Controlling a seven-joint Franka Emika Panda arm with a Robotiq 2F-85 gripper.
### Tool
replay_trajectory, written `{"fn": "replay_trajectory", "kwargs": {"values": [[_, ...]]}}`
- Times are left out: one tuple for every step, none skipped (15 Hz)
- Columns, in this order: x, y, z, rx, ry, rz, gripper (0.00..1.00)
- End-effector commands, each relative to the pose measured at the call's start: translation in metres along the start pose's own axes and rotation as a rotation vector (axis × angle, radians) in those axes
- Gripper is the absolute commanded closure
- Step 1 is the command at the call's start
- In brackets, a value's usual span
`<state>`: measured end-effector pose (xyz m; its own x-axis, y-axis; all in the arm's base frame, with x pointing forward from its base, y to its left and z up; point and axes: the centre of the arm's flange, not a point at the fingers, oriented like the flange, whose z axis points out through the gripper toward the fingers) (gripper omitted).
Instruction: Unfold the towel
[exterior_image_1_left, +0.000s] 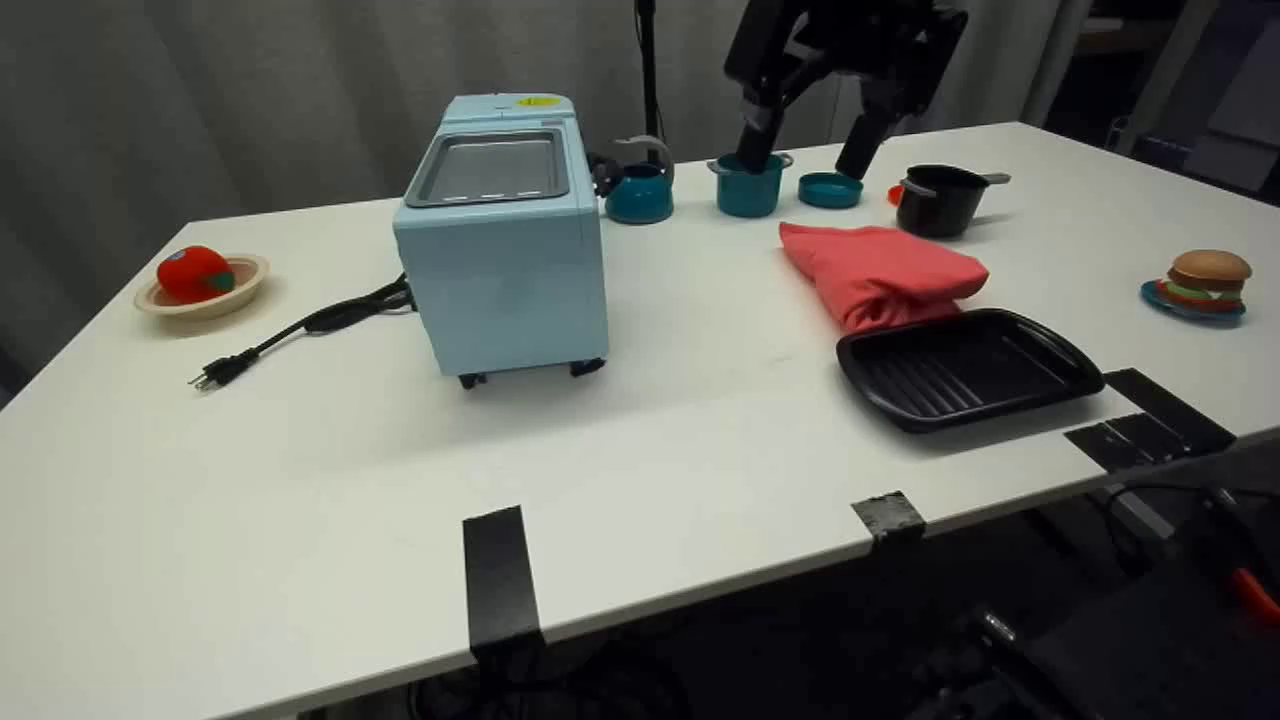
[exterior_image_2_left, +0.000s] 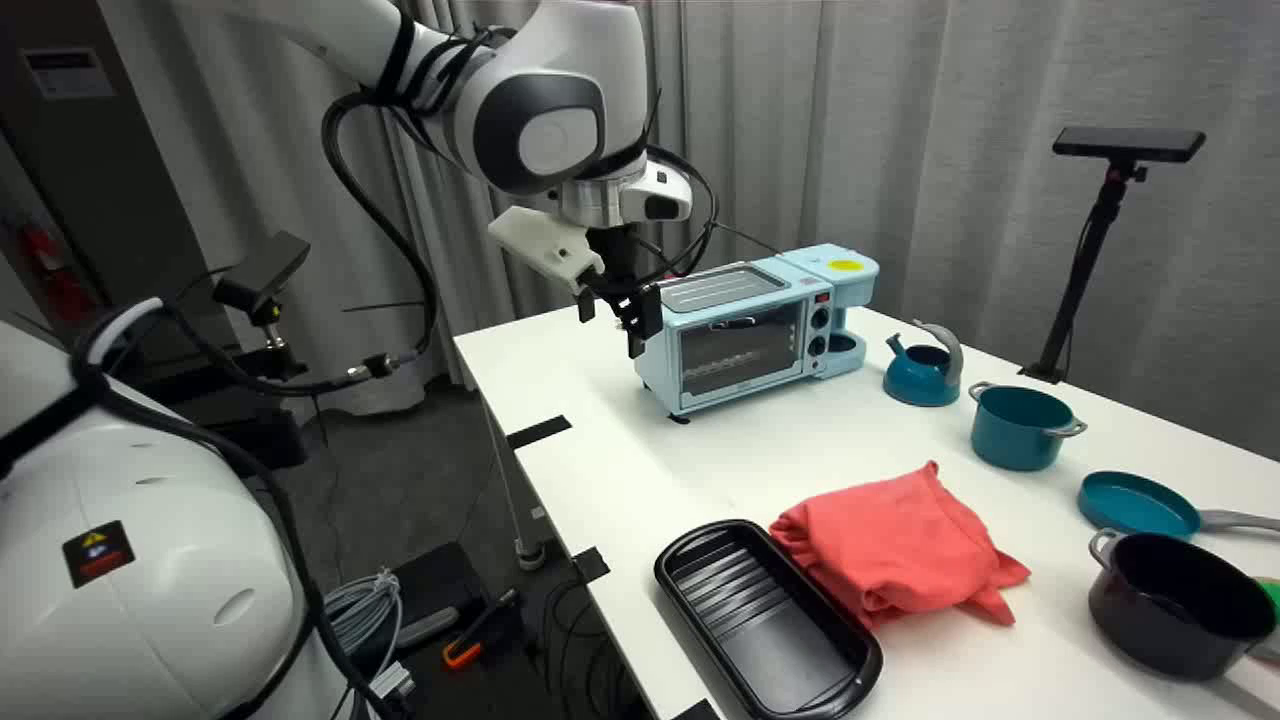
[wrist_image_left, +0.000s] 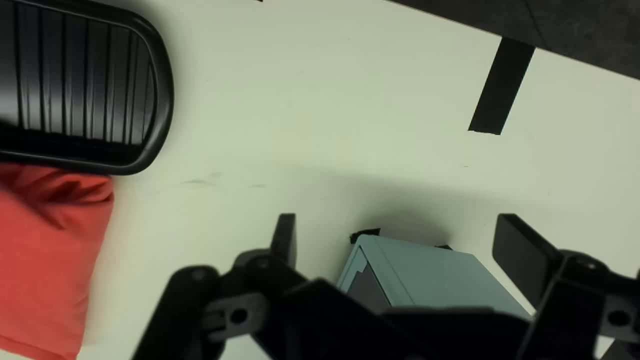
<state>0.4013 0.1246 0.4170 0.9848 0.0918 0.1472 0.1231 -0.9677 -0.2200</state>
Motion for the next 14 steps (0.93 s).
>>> {"fn": "replay_trajectory", "kwargs": {"values": [[0.0, 0.0, 0.0, 0.0, -0.001, 0.0, 0.0], [0.0, 0.0, 0.0, 0.0, -0.001, 0.0, 0.0], [0.0, 0.0, 0.0, 0.0, -0.001, 0.0, 0.0], [0.0, 0.0, 0.0, 0.0, -0.001, 0.0, 0.0], [0.0, 0.0, 0.0, 0.0, -0.001, 0.0, 0.0], [0.0, 0.0, 0.0, 0.0, -0.001, 0.0, 0.0], [0.0, 0.0, 0.0, 0.0, -0.001, 0.0, 0.0], [0.0, 0.0, 0.0, 0.0, -0.001, 0.0, 0.0], [0.0, 0.0, 0.0, 0.0, -0.001, 0.0, 0.0], [0.007, 0.003, 0.001, -0.003, -0.003, -0.008, 0.0], [0.015, 0.008, 0.001, -0.004, -0.018, -0.009, 0.0], [0.023, 0.014, 0.001, -0.007, -0.03, -0.008, 0.0], [0.031, 0.021, 0.001, -0.016, -0.036, -0.01, 0.0], [0.04, 0.029, 0.0, -0.024, -0.037, -0.014, 0.0]]}}
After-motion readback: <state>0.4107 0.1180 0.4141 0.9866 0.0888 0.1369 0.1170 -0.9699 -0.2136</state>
